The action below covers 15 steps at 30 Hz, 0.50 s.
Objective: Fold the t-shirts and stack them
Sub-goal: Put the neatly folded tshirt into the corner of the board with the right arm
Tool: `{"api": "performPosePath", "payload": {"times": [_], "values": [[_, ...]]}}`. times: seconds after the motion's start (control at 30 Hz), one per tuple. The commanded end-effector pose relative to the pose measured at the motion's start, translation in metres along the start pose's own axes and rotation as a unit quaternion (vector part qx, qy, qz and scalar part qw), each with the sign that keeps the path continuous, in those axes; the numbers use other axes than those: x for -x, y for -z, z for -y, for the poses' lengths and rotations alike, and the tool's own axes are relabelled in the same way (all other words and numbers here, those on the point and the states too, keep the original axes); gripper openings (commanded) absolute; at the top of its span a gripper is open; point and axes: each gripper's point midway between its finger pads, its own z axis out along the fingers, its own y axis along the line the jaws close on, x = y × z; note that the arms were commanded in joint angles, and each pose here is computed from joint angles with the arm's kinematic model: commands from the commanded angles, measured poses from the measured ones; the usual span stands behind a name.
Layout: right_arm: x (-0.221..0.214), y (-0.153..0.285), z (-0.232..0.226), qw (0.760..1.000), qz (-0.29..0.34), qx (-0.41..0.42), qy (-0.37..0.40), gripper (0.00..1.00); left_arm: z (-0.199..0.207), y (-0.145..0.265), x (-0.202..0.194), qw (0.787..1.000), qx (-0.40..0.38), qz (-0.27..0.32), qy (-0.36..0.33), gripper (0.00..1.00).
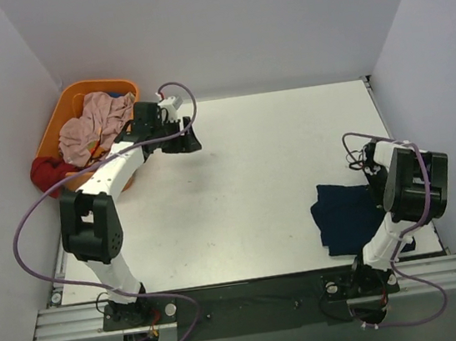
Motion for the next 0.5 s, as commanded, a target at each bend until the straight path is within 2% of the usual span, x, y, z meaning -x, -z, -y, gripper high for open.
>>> {"api": "performPosePath", "payload": {"times": [0.0, 0.23, 0.47], "values": [[0.007, 0.001, 0.039, 0.995, -0.01, -0.095, 0.02, 0.0, -0.003, 0.01, 0.017, 1.0, 0.0, 0.027, -0.01, 0.75], [-0.007, -0.02, 0.057, 0.996, -0.036, -0.07, -0.046, 0.0, -0.027, 0.008, 0.015, 1.0, 0.021, 0.018, 0.0, 0.75], [0.002, -0.024, 0.064, 0.995, -0.042, -0.075, -0.04, 0.0, -0.035, 0.008, 0.011, 1.0, 0.022, 0.013, 0.005, 0.75]]}}
